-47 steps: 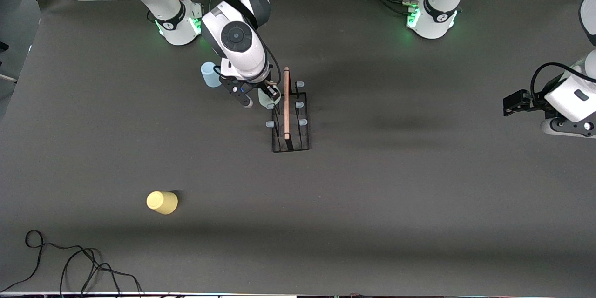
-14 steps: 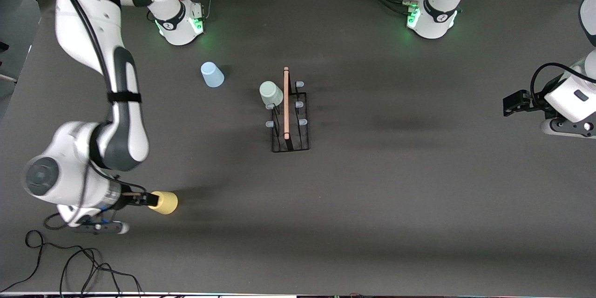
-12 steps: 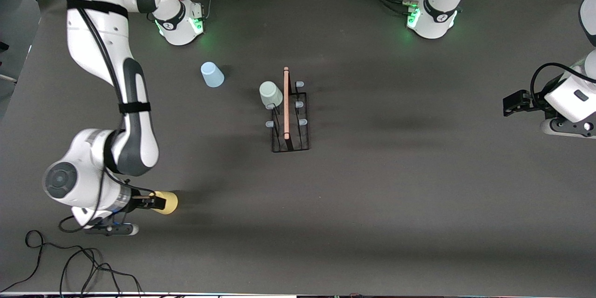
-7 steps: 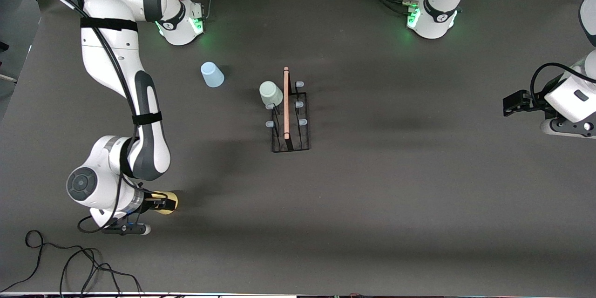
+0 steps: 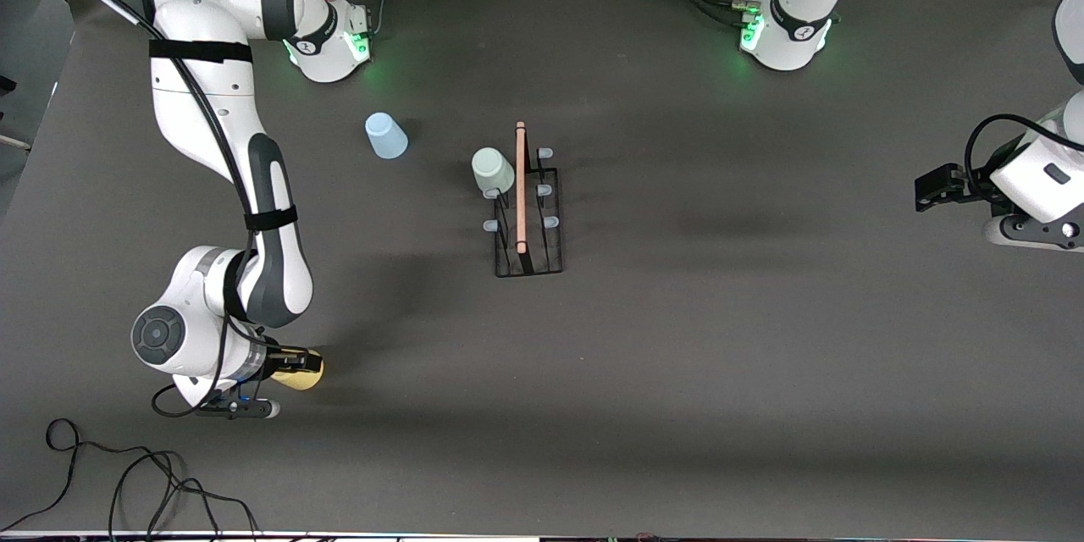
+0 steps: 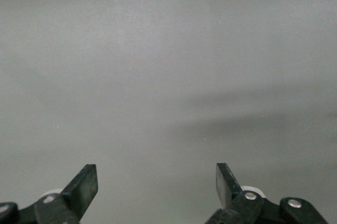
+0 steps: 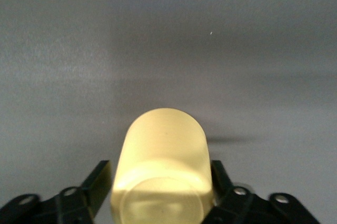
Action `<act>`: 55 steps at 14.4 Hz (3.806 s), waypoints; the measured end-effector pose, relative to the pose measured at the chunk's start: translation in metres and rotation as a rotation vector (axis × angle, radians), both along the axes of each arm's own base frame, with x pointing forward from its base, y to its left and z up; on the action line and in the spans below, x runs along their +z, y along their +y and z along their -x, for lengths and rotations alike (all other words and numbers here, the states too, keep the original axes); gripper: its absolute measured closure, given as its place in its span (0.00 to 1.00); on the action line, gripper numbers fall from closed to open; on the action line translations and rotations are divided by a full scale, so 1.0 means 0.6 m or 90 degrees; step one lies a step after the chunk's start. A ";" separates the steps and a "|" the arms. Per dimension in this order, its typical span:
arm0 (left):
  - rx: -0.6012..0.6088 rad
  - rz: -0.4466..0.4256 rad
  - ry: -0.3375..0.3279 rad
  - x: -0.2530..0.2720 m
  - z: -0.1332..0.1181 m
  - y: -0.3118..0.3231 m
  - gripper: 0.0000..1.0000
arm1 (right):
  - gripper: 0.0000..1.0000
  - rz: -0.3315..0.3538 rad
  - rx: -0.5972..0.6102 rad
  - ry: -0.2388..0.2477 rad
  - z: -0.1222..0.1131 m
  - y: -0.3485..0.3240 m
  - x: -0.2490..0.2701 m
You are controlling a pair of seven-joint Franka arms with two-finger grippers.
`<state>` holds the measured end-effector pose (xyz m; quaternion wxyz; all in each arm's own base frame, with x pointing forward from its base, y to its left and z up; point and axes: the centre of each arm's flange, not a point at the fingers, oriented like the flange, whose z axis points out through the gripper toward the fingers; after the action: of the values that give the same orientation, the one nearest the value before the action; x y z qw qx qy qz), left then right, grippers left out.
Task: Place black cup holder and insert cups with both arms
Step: 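Close the right gripper around the yellow cup, then lift and carry the yellow cup over the rack with the right gripper, then lower the yellow cup onto a rack peg and open the right gripper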
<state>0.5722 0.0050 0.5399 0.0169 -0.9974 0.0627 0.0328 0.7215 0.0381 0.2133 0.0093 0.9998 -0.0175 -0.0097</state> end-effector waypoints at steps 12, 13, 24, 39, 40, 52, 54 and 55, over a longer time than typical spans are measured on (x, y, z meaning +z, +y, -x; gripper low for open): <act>0.000 0.000 0.000 0.000 0.000 0.000 0.00 | 0.30 -0.046 -0.043 0.048 0.103 0.032 0.495; 0.000 0.000 0.000 0.000 0.000 0.000 0.00 | 0.30 -0.049 -0.080 0.061 0.120 0.059 0.514; 0.000 0.000 0.000 0.000 0.000 0.000 0.00 | 0.30 0.000 -0.439 0.048 0.299 0.573 0.478; 0.000 0.000 0.000 0.000 0.000 0.000 0.00 | 0.30 -0.005 -0.501 0.020 0.354 0.615 0.197; 0.000 0.000 0.000 0.000 0.000 0.000 0.00 | 0.30 -0.013 -0.509 0.024 0.356 0.614 0.185; 0.000 0.000 0.000 0.000 0.000 0.000 0.00 | 0.00 -0.027 -0.538 0.069 0.295 0.584 0.357; 0.000 0.000 0.000 0.001 0.000 0.000 0.00 | 0.00 -0.032 -0.500 0.072 0.284 0.560 0.450; 0.000 0.000 0.000 0.001 0.000 0.000 0.00 | 0.00 -0.038 -0.467 0.070 0.283 0.544 0.488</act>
<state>0.5723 0.0052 0.5403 0.0169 -0.9974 0.0624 0.0326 0.5516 0.3644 0.5062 -0.0229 0.9249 -0.3737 -0.0664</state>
